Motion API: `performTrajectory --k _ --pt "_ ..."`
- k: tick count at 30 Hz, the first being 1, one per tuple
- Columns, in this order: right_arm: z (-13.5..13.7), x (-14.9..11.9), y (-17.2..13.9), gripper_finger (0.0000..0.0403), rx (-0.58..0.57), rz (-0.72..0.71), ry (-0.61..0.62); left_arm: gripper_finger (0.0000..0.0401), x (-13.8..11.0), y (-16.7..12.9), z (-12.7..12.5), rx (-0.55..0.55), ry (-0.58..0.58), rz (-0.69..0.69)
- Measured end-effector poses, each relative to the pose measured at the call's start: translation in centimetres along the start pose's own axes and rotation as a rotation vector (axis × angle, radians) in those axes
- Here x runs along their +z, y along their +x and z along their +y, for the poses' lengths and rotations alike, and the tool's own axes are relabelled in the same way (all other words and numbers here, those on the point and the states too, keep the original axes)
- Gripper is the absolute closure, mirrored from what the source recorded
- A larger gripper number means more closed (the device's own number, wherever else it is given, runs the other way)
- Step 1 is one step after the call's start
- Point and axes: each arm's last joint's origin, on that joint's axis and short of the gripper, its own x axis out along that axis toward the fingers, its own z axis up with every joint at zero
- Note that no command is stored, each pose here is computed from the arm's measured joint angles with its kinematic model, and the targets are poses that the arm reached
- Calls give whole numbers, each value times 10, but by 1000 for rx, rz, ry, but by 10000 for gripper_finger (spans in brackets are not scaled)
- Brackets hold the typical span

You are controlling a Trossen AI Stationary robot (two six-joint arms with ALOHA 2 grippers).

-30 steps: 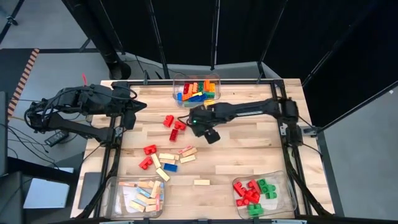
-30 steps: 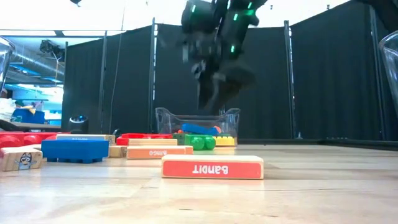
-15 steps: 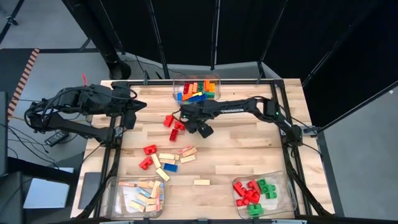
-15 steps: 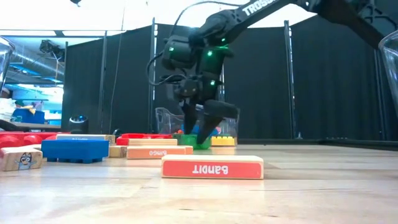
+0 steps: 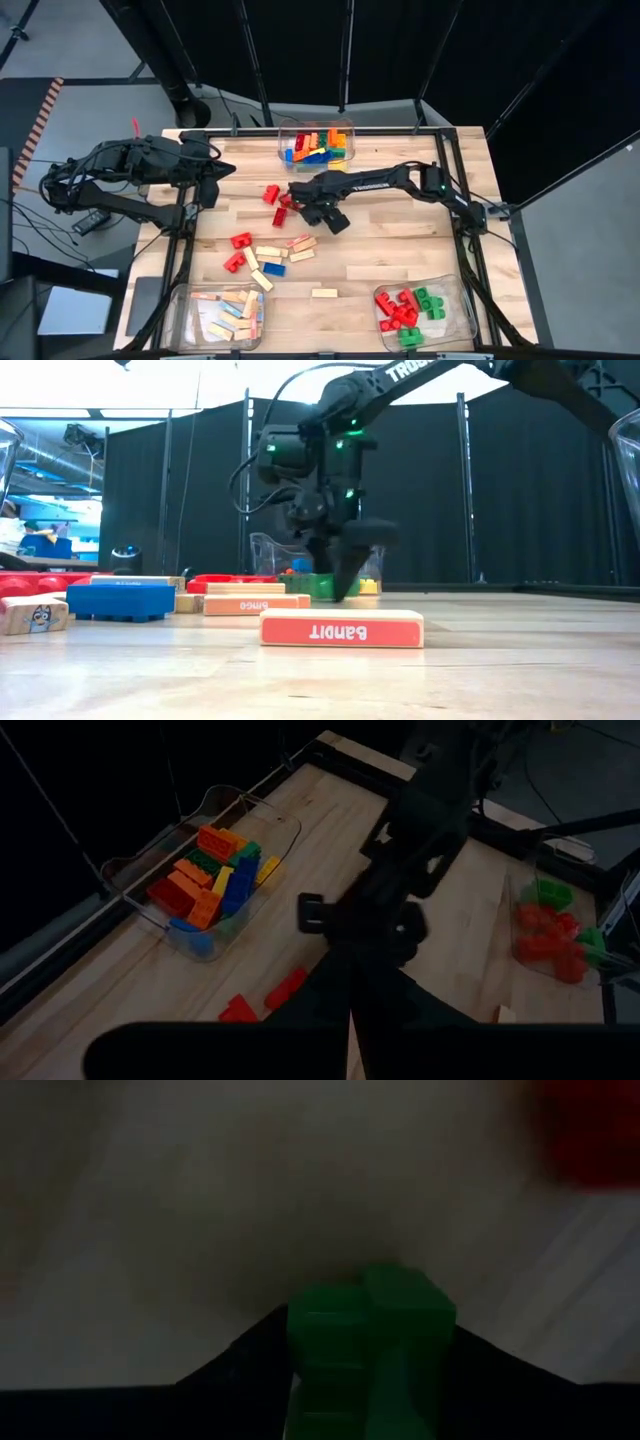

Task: Sort blocks by size
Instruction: Put the 2-stud green game piece into the bottom right transparent bin

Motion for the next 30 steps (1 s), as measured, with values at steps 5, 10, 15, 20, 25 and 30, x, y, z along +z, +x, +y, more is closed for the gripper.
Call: performTrajectory --k 5,10,15,20,25,30 --pt "9 -7 -65 222 -18 -96 168 388 0 0 0 0 0 0" --pt "42 -19 -139 222 -28 -163 375 388 0 0 0 0 0 0" --pt "116 -35 -216 222 119 -239 636 388 0 0 0 -1 0 0" --pt "206 -48 -252 222 145 -165 813 388 0 0 0 -2 0 -2" --pt "282 -60 -253 222 189 -32 987 388 0 0 0 -3 2 -2" --pt "335 -74 -231 222 249 214 1143 388 1 0 0 -4 1 -5"
